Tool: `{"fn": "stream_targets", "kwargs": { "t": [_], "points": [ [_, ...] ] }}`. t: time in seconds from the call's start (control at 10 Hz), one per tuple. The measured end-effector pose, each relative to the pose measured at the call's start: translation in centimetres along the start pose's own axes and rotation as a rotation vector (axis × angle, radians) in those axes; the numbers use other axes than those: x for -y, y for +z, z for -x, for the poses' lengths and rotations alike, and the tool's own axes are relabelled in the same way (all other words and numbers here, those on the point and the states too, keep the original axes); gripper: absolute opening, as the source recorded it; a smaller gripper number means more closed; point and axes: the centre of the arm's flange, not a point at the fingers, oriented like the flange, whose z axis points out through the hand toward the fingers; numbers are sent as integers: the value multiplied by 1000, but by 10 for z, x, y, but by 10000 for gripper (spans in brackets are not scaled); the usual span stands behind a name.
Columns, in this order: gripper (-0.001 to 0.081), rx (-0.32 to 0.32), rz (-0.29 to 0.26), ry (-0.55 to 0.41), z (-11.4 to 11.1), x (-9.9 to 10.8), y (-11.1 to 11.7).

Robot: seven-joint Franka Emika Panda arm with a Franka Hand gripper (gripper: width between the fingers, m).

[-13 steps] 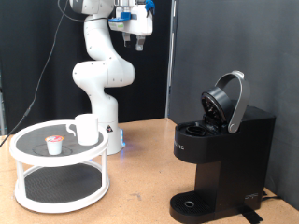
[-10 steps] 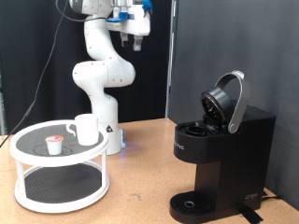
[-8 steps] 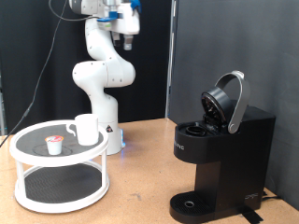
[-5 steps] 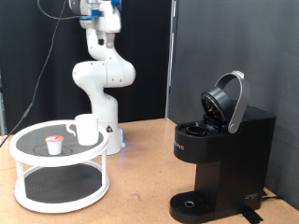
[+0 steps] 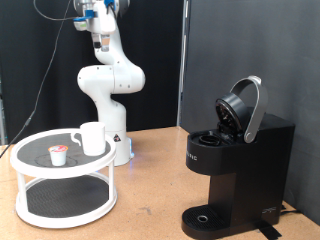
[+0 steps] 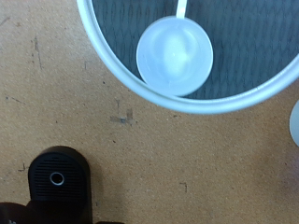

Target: Make a cup of coffee with the keurig machine

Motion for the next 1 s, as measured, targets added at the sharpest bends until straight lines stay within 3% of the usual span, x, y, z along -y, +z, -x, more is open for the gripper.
{"fn": "stream_targets", "kwargs": {
  "t": [0.7,1.0],
  "points": [
    [734,6,-23,37,-95,57,11],
    [734,2,-15,37,-97,62,13]
  ]
}}
